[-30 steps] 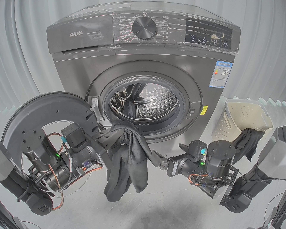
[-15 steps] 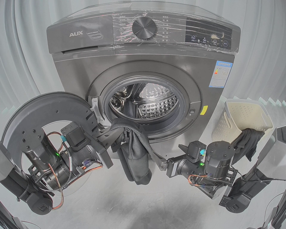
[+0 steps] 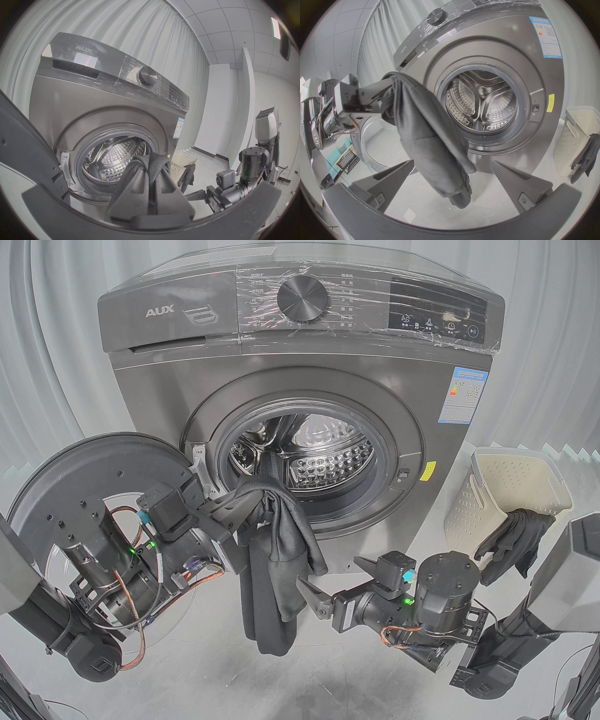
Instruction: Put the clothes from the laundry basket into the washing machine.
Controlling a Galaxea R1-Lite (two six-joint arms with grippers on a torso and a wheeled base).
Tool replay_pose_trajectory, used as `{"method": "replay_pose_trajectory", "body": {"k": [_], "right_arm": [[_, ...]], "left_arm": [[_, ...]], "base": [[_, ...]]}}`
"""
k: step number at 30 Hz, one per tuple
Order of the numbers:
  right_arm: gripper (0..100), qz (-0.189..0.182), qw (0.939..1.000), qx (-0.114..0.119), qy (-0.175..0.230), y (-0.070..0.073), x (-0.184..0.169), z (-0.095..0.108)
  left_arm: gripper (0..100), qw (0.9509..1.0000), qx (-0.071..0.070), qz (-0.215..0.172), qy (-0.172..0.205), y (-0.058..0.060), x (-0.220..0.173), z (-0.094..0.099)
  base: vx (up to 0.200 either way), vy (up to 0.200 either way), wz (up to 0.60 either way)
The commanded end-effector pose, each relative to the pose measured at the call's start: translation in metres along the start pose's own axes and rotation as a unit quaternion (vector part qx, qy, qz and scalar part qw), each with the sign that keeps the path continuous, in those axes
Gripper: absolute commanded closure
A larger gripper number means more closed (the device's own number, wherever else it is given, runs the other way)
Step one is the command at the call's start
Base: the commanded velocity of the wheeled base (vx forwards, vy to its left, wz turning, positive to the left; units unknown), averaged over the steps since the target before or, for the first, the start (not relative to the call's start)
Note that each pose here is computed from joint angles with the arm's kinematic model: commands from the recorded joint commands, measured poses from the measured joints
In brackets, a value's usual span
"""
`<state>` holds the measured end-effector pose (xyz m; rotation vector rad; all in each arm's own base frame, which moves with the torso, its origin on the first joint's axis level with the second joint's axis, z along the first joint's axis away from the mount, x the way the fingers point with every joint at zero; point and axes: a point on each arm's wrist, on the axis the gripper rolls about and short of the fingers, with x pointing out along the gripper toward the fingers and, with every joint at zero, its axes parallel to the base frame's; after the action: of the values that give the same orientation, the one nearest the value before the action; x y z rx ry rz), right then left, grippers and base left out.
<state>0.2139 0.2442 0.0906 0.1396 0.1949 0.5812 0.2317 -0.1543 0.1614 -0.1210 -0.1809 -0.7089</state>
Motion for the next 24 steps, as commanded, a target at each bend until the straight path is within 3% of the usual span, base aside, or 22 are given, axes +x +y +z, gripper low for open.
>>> {"method": "replay_pose_trajectory", "body": {"k": [1,12,24], "right_arm": [[0,0.004,1.0000,-0.001,0.004,0.004,0.006,-0.005],[0,0.008,1.0000,-0.005,0.001,0.009,0.022,-0.012],[0,0.010,0.9991,-0.013,-0.039,0.013,0.067,-0.017]], "left_arm": [[100,1.0000,0.000,0.006,0.004,0.002,0.008,-0.006],[100,0.9988,-0.006,0.042,-0.024,0.011,0.026,-0.001],[100,0.9986,-0.006,0.044,-0.030,0.011,0.026,0.002]], "base": [[0.000,0.000,0.00],[0.000,0.000,0.00],[0.000,0.000,0.00]]}}
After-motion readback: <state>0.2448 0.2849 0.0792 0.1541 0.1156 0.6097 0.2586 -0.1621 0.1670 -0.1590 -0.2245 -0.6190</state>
